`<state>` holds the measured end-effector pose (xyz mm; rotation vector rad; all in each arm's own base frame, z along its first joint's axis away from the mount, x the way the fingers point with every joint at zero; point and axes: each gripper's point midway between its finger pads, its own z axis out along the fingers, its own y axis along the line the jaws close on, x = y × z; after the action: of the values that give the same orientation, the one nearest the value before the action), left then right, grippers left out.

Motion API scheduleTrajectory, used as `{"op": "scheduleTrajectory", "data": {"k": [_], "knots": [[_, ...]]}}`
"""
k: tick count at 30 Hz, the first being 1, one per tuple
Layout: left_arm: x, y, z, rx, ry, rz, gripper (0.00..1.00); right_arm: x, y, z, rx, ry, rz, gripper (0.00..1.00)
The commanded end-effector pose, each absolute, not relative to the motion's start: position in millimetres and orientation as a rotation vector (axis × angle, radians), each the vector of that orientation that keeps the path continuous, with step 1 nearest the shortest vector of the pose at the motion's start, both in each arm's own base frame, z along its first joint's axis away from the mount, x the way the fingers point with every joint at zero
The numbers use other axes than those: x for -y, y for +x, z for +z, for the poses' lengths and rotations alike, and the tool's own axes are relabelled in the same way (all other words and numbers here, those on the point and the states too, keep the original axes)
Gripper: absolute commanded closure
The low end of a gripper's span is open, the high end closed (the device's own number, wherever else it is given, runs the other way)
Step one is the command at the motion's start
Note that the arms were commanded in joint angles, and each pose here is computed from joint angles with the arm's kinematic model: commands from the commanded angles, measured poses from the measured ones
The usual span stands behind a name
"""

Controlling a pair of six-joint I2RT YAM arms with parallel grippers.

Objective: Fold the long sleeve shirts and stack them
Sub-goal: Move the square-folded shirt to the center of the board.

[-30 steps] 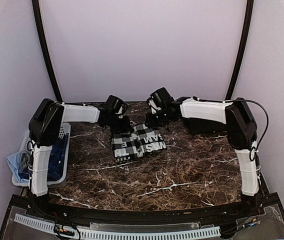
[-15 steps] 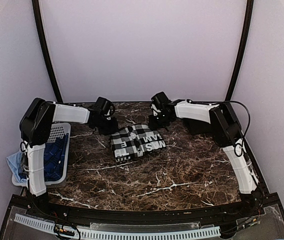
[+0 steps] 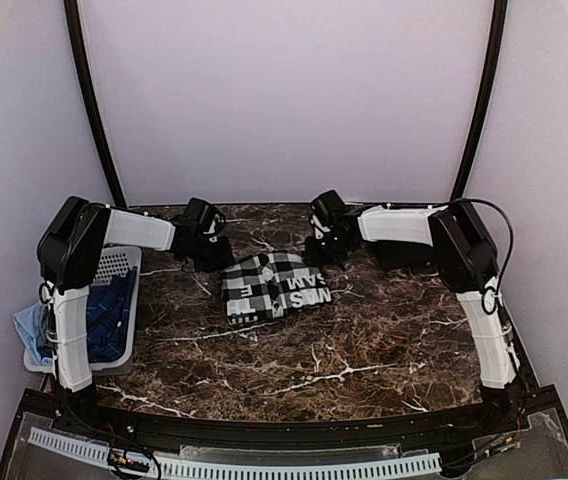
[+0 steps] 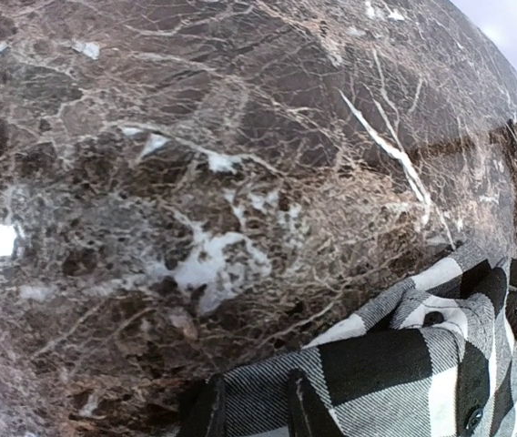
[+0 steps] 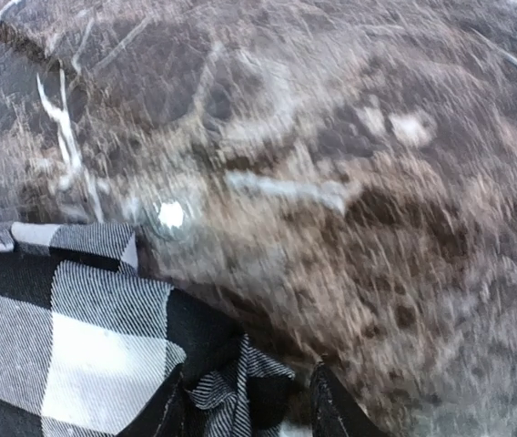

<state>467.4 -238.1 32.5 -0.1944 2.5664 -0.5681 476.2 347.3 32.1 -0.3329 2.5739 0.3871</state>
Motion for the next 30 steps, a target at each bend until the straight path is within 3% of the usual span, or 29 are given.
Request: {"op": "scheduleTrajectory", "data": {"k": [1,12,18,24,30], "knots": [[256,449,33,-2.605,-0.113,-0.657,0.78,-327,448,35,-2.619,-0.269,0.389,0.59],[299,406,50,-2.635,-0.003,-0.769,0.79,-285,368,53,-2.618,-0.145,0.457,0.58],[287,406,84,-2.582,-0.003,-0.713,0.73,-269,358,87,-2.557,-0.119,0.431,0.57],[275,402,129,-2.517,0.026,-0.664,0.68,-285,342,115,-2.516,-0.175,0.446,0.58],[294,356,128,-2.565,0.113,-0.793,0.68,-310,311,115,-2.524,-0.245,0.490,0.64]]}}
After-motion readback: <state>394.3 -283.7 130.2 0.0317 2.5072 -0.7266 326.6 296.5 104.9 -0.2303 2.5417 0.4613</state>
